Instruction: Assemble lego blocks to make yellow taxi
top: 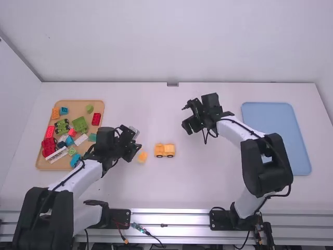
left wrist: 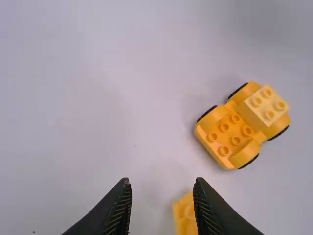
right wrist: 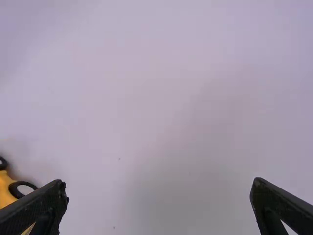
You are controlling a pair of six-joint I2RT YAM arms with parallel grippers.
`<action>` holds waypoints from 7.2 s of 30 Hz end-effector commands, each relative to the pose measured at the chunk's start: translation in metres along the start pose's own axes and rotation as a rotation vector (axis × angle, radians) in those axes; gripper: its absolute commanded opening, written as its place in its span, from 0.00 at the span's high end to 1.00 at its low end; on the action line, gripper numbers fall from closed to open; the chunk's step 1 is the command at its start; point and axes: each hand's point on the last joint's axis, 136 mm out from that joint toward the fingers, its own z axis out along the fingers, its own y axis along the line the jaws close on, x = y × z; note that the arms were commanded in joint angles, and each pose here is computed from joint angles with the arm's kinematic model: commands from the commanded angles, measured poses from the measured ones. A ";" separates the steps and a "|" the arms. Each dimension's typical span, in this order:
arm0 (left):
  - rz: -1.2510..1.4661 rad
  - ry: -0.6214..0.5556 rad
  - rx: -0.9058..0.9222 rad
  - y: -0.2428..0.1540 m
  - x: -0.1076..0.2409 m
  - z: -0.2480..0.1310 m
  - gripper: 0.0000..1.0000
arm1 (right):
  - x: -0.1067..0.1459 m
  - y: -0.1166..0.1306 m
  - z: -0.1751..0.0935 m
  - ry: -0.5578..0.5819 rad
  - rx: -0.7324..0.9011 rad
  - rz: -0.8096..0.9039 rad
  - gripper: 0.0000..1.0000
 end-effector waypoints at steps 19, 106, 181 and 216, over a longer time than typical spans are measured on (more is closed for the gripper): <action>-0.297 0.180 0.023 -0.005 -0.014 -0.019 0.01 | -0.021 -0.007 -0.053 -0.089 0.093 0.070 0.01; -0.681 0.650 -0.424 -0.050 0.090 0.006 0.18 | -0.022 -0.009 -0.067 -0.089 0.119 0.069 0.01; -0.658 0.621 -0.374 -0.053 0.102 0.015 0.77 | -0.022 -0.009 -0.067 -0.089 0.118 0.068 0.01; -0.187 0.167 0.166 -0.116 -0.105 -0.061 0.97 | -0.048 0.053 -0.105 -0.330 -0.255 -0.358 0.01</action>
